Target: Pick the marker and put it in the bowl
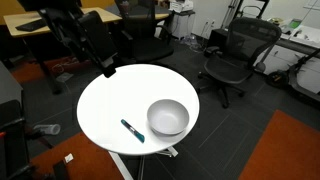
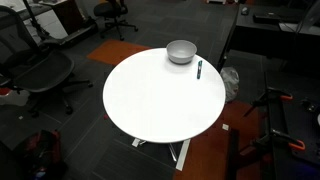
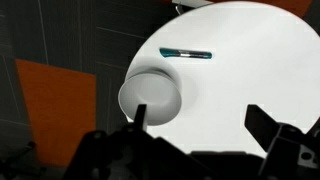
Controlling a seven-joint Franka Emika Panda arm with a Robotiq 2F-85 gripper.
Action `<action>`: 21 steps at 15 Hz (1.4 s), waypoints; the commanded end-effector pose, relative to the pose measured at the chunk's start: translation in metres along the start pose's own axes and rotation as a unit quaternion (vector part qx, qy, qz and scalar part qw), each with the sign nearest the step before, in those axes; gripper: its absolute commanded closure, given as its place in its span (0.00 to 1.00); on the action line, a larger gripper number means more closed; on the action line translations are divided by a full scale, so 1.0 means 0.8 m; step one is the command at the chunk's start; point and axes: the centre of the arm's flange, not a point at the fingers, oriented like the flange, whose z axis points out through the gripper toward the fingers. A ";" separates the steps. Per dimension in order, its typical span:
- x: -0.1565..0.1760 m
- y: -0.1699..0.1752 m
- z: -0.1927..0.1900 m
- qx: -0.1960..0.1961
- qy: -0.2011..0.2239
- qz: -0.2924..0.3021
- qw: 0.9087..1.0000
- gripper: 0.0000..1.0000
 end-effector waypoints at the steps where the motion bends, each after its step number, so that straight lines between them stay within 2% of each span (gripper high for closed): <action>1: 0.000 0.000 0.000 0.000 0.000 0.000 1.000 0.00; 8: 0.002 -0.002 0.002 -0.004 -0.001 0.007 1.000 0.00; 14: 0.026 -0.034 0.035 -0.005 -0.020 0.098 0.995 0.00; 17: 0.036 -0.055 0.059 -0.006 -0.036 0.171 0.985 0.00; 21: 0.033 -0.073 0.089 -0.009 -0.045 0.283 0.958 0.00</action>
